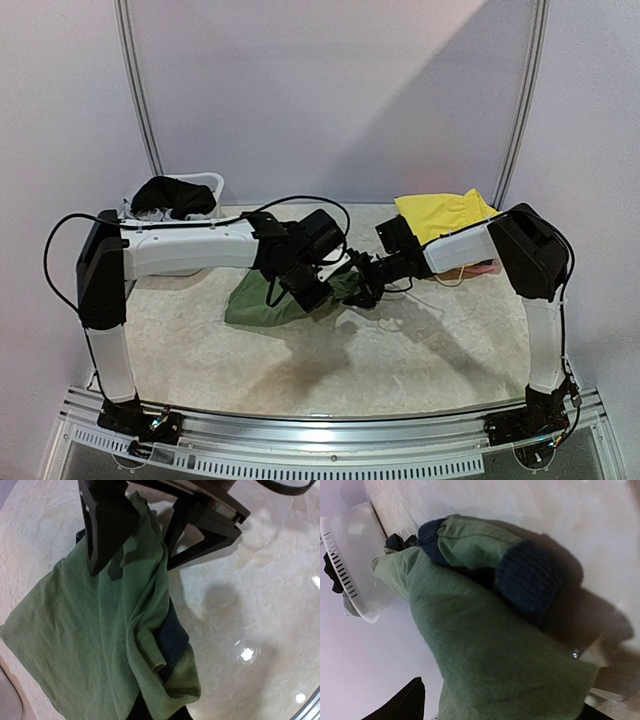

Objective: Fold and stack the mixed laundry pile
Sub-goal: Pass from the left arm to the right

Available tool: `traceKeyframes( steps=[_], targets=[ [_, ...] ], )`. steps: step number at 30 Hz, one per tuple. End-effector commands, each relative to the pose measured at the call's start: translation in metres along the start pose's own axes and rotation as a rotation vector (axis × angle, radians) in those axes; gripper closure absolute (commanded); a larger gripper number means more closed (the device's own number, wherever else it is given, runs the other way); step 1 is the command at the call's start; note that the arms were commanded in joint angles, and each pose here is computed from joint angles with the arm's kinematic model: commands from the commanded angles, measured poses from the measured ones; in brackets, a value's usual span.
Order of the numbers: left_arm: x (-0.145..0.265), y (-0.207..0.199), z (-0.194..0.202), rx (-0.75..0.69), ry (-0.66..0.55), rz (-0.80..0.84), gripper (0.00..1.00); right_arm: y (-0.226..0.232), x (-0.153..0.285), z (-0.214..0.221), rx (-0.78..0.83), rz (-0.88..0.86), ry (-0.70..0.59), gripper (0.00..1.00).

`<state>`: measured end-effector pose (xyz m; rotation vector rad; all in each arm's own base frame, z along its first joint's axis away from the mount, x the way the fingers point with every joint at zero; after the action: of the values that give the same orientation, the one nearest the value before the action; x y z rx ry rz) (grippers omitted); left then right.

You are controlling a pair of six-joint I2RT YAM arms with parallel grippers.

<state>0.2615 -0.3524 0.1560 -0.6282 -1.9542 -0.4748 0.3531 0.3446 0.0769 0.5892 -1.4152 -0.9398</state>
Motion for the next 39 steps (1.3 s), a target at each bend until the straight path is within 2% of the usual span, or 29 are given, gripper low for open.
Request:
traceKeyframes(
  steps=[1,11,19,21,27,31,33,34,35,37,38,39],
  targets=[
    [0.025,0.008,-0.018,0.060,-0.082,0.033,1.00,-0.012,-0.011,0.002,-0.039,-0.016,0.009,0.22],
    [0.038,0.012,-0.026,0.102,-0.122,0.064,1.00,-0.021,-0.019,0.002,-0.068,-0.039,0.011,0.25],
    [0.036,0.010,-0.024,0.102,-0.112,0.079,1.00,-0.018,-0.024,-0.005,-0.099,-0.106,-0.010,0.34],
    [0.036,0.010,-0.024,0.103,-0.111,0.081,1.00,-0.018,-0.023,-0.008,-0.107,-0.107,-0.018,0.38],
    [0.033,0.008,-0.021,0.107,-0.093,0.097,1.00,-0.016,-0.020,-0.012,-0.104,-0.112,-0.040,0.57],
    [0.034,0.003,-0.016,0.097,-0.085,0.134,0.98,-0.011,-0.018,-0.017,-0.092,-0.118,-0.046,0.74],
    [0.036,-0.002,-0.012,0.080,-0.073,0.188,0.71,-0.011,-0.017,-0.019,-0.084,-0.107,-0.043,0.80],
    [0.039,-0.007,-0.009,0.071,-0.060,0.240,0.52,-0.010,-0.016,-0.019,-0.071,-0.099,-0.041,0.82],
    [0.042,-0.012,-0.006,0.061,-0.053,0.286,0.39,-0.010,-0.016,-0.020,-0.058,-0.090,-0.039,0.84],
    [0.050,-0.017,0.000,0.054,-0.053,0.348,0.07,-0.014,-0.015,-0.021,-0.042,-0.049,-0.029,0.88],
    [0.055,-0.019,0.002,0.051,-0.057,0.372,0.01,-0.014,-0.014,-0.021,-0.032,-0.033,-0.025,0.89],
    [0.057,-0.018,0.006,0.054,-0.052,0.382,0.01,-0.015,-0.013,-0.022,-0.015,-0.015,-0.022,0.89]
  ],
)
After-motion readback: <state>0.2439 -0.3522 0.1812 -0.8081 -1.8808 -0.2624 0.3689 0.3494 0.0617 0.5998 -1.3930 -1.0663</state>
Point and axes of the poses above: each gripper's point midway between its finger pads, its own x axis back along the fingers, its own y axis along the line the jaws close on, z = x × y, the point moved 6 cm from there along x, back along the fingers, and after that the axes turned 15 degrees about x, right-handed, at the moved point
